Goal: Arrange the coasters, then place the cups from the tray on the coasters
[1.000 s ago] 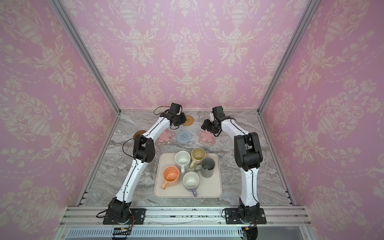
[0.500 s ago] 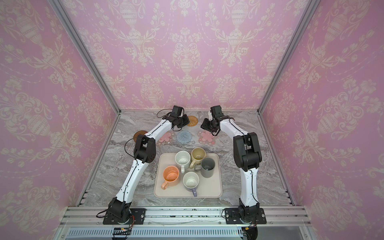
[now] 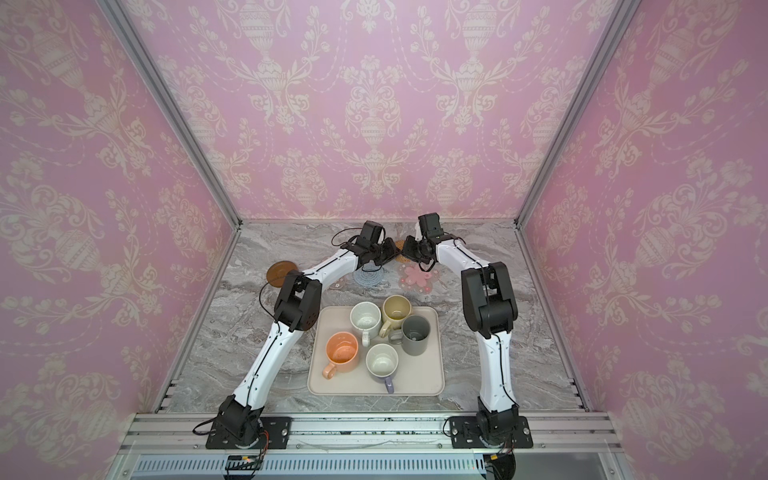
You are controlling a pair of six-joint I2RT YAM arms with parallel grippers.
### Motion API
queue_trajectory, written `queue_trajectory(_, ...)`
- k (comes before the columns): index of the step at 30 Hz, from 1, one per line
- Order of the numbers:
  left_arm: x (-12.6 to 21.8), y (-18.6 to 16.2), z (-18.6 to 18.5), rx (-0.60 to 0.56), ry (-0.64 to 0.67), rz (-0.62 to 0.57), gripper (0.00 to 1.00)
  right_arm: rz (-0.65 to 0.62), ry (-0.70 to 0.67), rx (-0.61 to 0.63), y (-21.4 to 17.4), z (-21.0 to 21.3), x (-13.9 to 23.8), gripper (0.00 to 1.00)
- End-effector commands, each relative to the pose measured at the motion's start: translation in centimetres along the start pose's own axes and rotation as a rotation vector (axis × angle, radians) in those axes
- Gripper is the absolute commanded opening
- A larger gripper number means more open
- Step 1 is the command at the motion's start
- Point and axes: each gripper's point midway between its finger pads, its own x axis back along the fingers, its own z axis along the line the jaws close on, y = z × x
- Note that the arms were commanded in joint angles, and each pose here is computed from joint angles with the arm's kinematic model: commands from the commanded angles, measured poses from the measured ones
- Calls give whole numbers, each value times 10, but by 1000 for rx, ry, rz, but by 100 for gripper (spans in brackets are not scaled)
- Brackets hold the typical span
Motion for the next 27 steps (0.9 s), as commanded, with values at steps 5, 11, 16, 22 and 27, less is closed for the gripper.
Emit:
queue_trajectory(5,23,26,-10,67,-81,-97,17,-21,-11,-22,12,-9,-13,18)
queue_trajectory(11,60,52,-29,65,-173,-169,17,-38,-11,-30,23,-16,-17,16)
queue_trajectory(16,72,49,-39,53,-227,-145,17,-44,14,-67,29,-14,-25,15)
queue_trajectory(22,85,47,-43,45,-234,-133,16,-38,52,-106,29,-11,-43,13)
queue_trajectory(27,99,45,-48,-6,-206,-133,17,-22,68,-120,28,-9,-57,12)
